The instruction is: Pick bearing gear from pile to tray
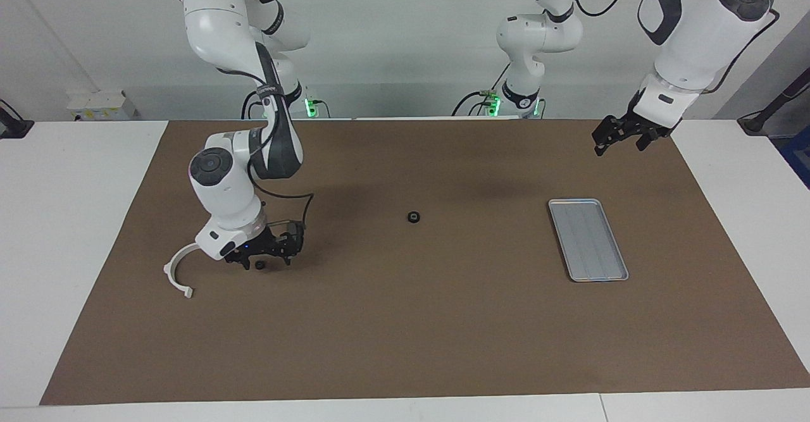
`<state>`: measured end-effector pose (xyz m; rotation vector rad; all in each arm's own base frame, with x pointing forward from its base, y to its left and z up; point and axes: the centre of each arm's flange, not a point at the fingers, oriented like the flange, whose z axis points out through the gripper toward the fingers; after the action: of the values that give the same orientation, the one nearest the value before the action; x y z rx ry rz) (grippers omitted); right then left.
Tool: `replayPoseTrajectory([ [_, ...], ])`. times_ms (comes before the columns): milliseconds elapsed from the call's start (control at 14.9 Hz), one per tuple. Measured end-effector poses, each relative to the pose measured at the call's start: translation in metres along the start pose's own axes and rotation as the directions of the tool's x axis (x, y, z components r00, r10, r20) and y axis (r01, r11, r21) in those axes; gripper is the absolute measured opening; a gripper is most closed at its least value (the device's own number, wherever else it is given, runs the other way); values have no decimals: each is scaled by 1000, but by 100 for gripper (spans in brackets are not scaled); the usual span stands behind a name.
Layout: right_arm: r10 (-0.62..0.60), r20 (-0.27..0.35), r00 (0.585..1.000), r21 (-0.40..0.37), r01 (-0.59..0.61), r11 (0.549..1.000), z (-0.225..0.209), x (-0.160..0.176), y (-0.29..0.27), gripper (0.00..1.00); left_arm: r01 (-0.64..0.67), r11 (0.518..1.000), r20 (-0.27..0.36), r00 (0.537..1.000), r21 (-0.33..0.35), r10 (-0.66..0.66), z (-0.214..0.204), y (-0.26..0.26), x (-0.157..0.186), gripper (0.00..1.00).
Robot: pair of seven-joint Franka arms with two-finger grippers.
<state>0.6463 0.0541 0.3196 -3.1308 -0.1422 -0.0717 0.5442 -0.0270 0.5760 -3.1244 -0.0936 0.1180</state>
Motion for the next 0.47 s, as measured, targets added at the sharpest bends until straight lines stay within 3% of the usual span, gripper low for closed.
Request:
replayPoseTrajectory([
  [269, -20, 31, 999, 0, 20, 1000, 13, -12, 21, 100, 128, 989, 23, 992, -76, -127, 14, 26, -1, 100],
  [471, -18, 35, 999, 0, 18, 1000, 15, -14, 29, 100, 174, 981, 10, 985, -80, -174, 38, 89, -5, 100],
])
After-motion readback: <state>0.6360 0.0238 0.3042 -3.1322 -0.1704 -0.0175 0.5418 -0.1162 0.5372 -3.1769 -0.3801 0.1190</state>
